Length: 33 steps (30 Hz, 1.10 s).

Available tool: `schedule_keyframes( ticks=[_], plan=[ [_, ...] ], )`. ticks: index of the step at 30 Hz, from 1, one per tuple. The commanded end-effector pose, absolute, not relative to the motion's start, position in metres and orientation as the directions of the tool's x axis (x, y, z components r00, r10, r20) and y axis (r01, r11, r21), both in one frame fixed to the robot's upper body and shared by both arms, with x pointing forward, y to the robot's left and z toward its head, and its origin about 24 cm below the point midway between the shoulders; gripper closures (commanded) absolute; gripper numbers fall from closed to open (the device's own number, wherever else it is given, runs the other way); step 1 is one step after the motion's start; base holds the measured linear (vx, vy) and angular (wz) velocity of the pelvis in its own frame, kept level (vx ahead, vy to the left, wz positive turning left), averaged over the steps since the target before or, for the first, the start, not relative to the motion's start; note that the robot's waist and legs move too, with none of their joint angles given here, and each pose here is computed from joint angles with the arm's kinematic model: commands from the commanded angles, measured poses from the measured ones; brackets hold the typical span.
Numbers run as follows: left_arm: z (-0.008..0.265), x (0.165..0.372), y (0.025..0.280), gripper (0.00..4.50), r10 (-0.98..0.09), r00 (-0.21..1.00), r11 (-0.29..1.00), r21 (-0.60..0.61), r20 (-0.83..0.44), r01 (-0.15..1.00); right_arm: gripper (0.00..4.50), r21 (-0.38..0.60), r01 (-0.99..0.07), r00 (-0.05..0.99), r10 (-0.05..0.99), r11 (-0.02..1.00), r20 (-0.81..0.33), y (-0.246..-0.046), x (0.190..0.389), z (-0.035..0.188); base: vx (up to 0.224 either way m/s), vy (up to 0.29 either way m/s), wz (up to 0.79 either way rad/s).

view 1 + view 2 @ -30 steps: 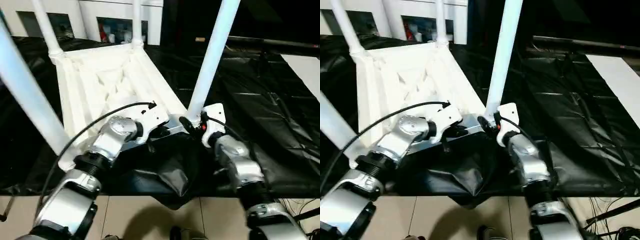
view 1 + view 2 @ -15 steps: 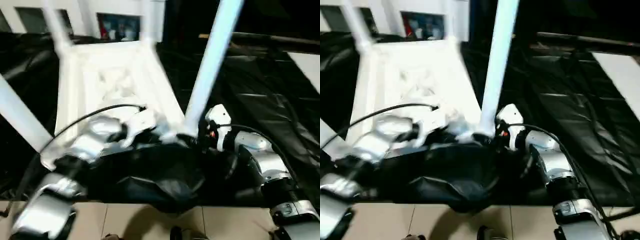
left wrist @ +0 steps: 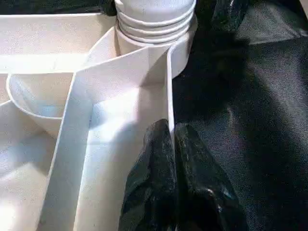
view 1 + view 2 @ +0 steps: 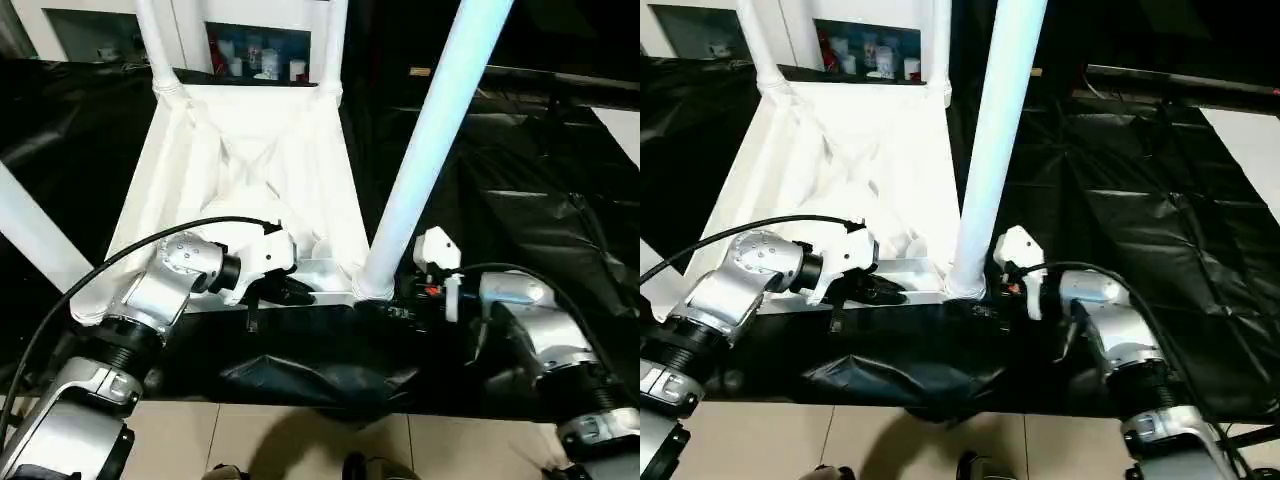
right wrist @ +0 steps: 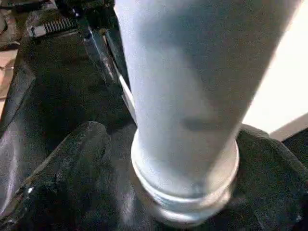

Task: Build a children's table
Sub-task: Rotate leg to tighten

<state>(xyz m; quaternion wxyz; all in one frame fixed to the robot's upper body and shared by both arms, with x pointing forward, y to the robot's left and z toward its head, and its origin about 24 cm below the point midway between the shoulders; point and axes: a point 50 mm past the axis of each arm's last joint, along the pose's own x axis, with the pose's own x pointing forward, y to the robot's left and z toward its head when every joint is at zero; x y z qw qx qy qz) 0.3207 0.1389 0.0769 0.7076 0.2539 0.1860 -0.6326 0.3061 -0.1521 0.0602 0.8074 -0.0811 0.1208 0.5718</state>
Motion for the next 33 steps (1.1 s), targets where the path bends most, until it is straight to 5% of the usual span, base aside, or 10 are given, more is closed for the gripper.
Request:
schedule_keyframes(
  ticks=[1,19,26,33],
  plan=[
    [0.058,0.312,0.14,4.5,-0.764,0.06,0.041,0.045,-0.643,0.998,0.46,-0.011,-0.944,0.318,0.903,0.329,-0.289,-0.153,0.306,0.063,0.0,0.0,0.0],
    [0.056,0.312,0.14,4.5,-0.762,0.057,0.044,0.036,-0.645,0.998,1.85,0.03,-0.948,0.299,0.921,0.316,-0.251,-0.151,0.303,0.062,0.0,0.0,0.0],
    [0.045,0.323,0.118,4.5,-0.74,0.197,0.186,0.086,-0.644,0.979,1.87,0.04,-0.759,0.626,0.745,0.65,-0.23,-0.136,0.315,0.036,-0.008,-0.001,0.0],
    [0.041,0.332,0.092,4.5,-0.71,0.307,0.31,0.111,-0.634,0.944,1.88,0.058,-0.521,0.823,0.519,0.852,-0.23,-0.118,0.324,0.026,0.0,0.0,0.0]
  ],
)
